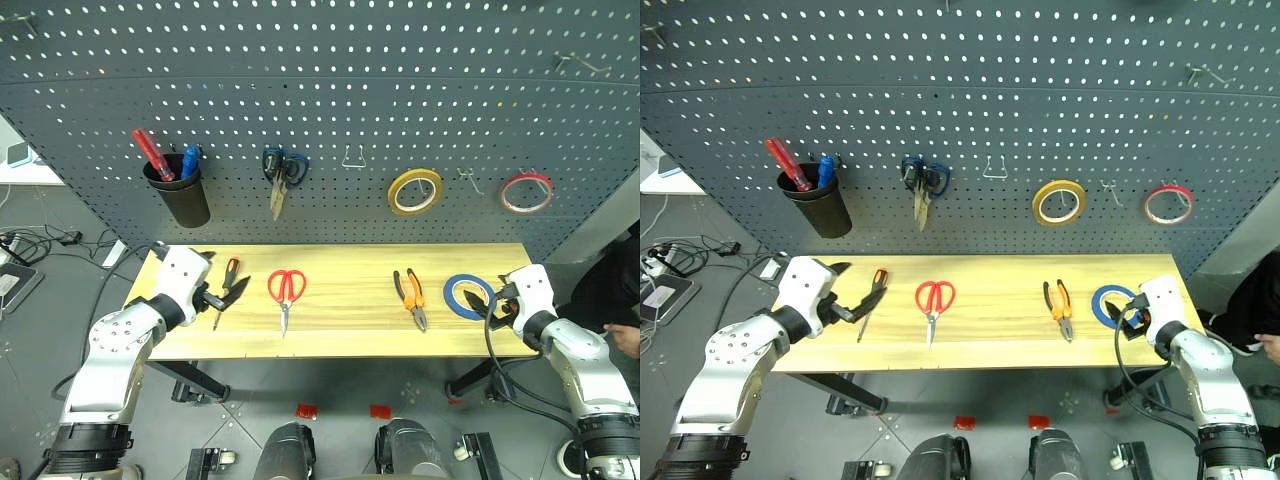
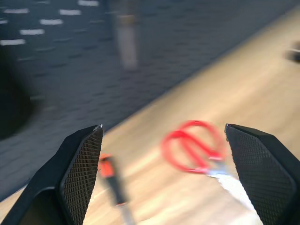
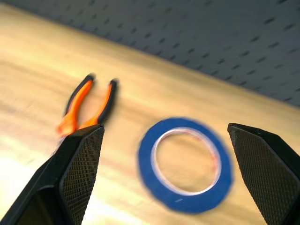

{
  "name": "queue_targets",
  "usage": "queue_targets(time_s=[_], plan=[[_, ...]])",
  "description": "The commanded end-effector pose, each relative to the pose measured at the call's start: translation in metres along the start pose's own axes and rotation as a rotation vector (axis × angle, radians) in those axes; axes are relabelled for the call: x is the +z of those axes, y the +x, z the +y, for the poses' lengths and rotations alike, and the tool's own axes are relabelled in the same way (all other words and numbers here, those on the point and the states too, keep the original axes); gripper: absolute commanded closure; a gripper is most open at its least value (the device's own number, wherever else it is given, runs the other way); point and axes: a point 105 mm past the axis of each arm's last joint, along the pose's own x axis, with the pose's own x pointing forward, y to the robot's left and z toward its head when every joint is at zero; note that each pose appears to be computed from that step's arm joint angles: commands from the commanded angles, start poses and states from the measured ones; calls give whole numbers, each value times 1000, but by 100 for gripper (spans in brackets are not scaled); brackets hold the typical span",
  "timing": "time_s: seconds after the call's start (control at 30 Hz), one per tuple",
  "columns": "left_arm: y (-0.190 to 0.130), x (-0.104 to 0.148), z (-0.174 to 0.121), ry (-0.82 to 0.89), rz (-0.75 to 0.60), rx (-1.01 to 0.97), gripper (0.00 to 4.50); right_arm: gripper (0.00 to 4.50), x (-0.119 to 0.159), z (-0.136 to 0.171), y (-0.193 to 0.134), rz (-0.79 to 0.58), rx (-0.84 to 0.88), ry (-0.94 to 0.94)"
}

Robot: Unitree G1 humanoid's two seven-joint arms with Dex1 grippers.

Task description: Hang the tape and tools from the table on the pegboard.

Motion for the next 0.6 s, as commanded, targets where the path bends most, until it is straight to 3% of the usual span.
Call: queue_targets(time_s=[0.03, 0.33, 0.6], plan=[[12, 26, -12, 47, -44, -138, 12, 0, 11, 3, 6, 53, 15, -76], [51, 63, -46, 95, -141, -388, 12, 0, 5, -13, 34, 217, 12, -67], [60, 73, -89, 250, -223, -585, 12, 0, -1, -22, 52, 352, 102, -85]])
